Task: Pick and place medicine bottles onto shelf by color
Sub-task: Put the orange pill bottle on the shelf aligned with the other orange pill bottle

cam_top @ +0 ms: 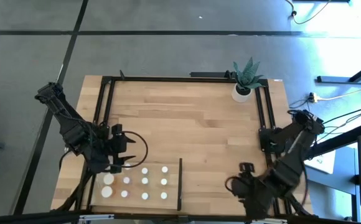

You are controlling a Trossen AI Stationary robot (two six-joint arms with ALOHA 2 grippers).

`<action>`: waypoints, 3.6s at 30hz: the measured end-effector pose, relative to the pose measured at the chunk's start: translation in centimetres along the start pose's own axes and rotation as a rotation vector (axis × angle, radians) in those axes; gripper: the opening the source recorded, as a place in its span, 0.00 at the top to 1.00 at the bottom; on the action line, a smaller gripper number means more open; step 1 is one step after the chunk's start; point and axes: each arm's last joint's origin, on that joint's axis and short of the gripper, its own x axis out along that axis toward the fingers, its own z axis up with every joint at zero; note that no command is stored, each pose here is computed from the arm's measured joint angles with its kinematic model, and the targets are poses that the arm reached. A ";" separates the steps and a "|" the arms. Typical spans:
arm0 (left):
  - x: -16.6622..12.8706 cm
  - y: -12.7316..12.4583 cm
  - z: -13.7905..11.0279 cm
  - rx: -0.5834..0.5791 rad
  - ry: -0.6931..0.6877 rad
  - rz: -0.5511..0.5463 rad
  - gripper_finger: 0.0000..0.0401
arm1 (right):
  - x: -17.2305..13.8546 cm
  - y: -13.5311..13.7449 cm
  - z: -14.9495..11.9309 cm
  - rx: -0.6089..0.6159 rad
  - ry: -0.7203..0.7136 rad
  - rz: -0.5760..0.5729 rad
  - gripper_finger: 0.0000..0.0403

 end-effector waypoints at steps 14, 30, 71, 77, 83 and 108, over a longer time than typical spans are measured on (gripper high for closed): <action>-0.2 -1.1 1.7 0.047 -0.156 -0.074 0.34 | 2.5 2.9 -4.3 0.203 0.128 -0.153 0.41; 0.0 -1.4 2.4 0.154 -0.167 -0.178 0.34 | 6.1 4.1 -4.3 0.154 0.345 -0.140 0.41; 0.8 -0.9 3.7 0.173 -0.171 -0.295 0.34 | 6.3 4.0 -3.9 0.221 0.196 -0.196 0.41; 0.8 -0.9 3.7 0.173 -0.171 -0.295 0.34 | 6.3 4.2 -4.1 0.255 0.182 -0.203 0.26; 0.8 -0.9 3.7 0.173 -0.171 -0.295 0.34 | 7.1 4.3 -5.1 0.292 0.198 -0.230 0.13; 0.8 -0.9 3.7 0.173 -0.171 -0.295 0.34 | 12.6 3.1 -9.9 0.217 0.313 -0.274 0.12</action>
